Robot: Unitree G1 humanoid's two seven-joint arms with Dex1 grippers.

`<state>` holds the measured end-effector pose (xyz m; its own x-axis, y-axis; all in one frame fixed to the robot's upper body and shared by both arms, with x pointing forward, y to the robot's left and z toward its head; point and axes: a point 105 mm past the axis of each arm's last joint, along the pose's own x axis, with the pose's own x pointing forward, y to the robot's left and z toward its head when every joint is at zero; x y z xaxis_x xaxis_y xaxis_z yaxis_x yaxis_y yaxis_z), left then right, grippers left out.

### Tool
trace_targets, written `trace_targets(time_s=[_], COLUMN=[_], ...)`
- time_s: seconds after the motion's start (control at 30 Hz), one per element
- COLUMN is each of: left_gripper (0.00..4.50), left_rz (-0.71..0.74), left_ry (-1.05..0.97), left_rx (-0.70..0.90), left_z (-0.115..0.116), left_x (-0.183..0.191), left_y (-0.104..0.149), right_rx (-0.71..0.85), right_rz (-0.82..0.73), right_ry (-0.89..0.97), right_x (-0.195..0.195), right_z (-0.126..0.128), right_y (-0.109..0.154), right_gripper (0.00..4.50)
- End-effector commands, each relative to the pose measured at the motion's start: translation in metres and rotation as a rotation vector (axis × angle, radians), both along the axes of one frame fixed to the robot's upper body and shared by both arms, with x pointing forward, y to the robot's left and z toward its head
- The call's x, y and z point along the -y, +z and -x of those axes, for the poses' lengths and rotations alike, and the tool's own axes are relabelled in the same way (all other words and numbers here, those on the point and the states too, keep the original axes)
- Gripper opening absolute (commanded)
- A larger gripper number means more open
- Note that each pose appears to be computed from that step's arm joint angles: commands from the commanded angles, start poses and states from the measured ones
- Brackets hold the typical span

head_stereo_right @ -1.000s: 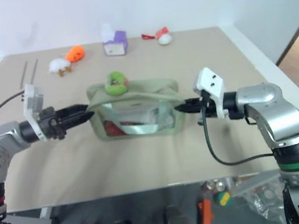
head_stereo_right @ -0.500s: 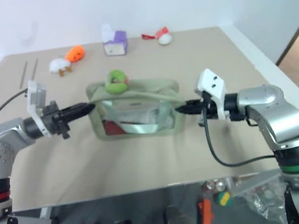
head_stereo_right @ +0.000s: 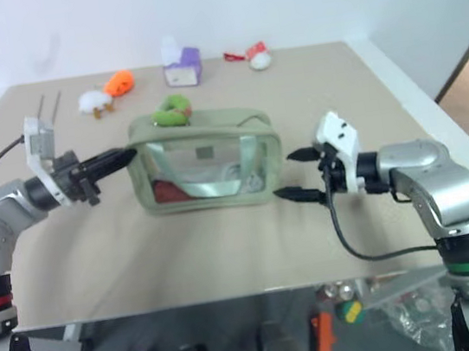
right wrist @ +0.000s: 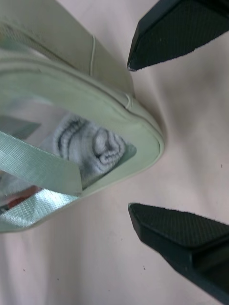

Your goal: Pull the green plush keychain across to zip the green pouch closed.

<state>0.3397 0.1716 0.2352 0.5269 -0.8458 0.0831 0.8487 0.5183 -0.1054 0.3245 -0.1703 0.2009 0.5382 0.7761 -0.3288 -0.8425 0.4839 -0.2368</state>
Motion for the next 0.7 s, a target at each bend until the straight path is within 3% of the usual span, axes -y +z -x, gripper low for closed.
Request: trace_targets(time_s=[0.03, 0.17, 0.3, 0.5, 0.7], left_gripper=[0.00, 0.00, 0.00, 0.00, 0.00], left_rz=[0.034, 0.037, 0.039, 0.031, 0.022], left_ry=[0.001, 0.010, 0.011, -0.003, -0.013], left_rx=[0.085, 0.091, 0.092, 0.090, 0.089], left_z=[0.008, 0.007, 0.008, 0.007, 0.006], left_x=[-0.003, -0.003, -0.003, 0.000, 0.004], left_y=[0.022, 0.024, 0.024, 0.024, 0.022], right_rx=[0.147, 0.305, 0.382, 0.413, 0.455], right_rz=[-0.055, -0.243, -0.364, -0.247, -0.195], right_ry=[-0.035, -0.050, 0.028, 0.172, 0.223], right_x=[0.011, 0.016, -0.001, -0.083, -0.129], right_z=[-0.002, -0.001, 0.007, -0.002, -0.014], right_y=[0.047, 0.104, 0.135, 0.123, 0.124], right_gripper=[4.46, 4.46, 4.46, 4.46, 4.46])
